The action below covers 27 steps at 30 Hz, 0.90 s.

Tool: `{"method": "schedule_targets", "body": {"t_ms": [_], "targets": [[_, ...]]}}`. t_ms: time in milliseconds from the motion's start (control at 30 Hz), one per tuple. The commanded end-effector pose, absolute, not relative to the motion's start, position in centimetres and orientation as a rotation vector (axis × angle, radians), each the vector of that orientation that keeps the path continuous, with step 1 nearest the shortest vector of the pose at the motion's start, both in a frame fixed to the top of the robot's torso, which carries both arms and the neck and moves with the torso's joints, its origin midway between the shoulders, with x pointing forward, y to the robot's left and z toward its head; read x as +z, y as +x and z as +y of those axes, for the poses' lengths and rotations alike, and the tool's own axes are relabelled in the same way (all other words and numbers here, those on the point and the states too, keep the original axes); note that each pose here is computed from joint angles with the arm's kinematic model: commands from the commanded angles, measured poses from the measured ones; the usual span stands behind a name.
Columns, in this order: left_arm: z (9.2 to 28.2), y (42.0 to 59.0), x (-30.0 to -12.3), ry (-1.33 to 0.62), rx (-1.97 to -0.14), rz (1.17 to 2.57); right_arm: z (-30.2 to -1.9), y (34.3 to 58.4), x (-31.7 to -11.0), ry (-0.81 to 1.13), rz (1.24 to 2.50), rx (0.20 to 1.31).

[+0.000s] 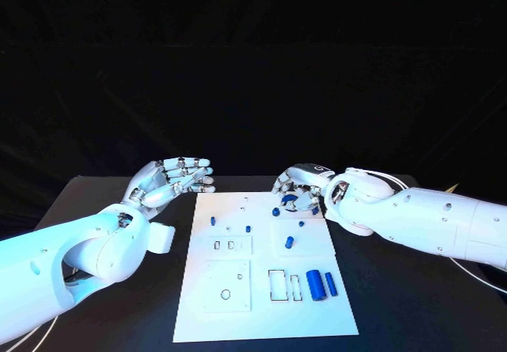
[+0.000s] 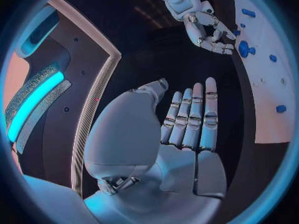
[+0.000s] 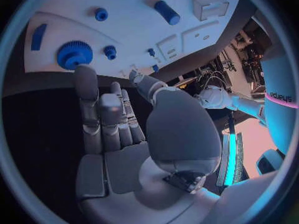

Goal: Assemble the parts on the task board

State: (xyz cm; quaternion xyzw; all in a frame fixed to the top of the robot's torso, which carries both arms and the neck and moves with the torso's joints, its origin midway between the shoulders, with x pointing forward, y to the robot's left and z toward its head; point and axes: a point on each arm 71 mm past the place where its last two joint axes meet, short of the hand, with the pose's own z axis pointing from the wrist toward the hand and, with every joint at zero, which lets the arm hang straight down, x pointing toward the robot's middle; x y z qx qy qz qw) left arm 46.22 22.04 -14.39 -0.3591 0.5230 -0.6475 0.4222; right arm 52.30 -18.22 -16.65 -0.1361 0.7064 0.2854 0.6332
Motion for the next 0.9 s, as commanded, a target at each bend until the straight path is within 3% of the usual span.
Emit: {"method": "schedule_targets", "body": {"t_ms": [33,400,900], "targets": [[21.8,46.1,-13.9,-0.918,-1.661,1.303,-18.2,52.4,-17.0,-0.379,1.652,0.533],[21.9,46.1,-13.1,-0.925,-1.675,1.289,-18.1,52.6,-17.2,-0.395,1.666,0.451],[21.9,46.0,-12.8,-0.925,-1.68,1.287,-17.7,53.0,-17.6,-0.402,1.683,0.429]]}}
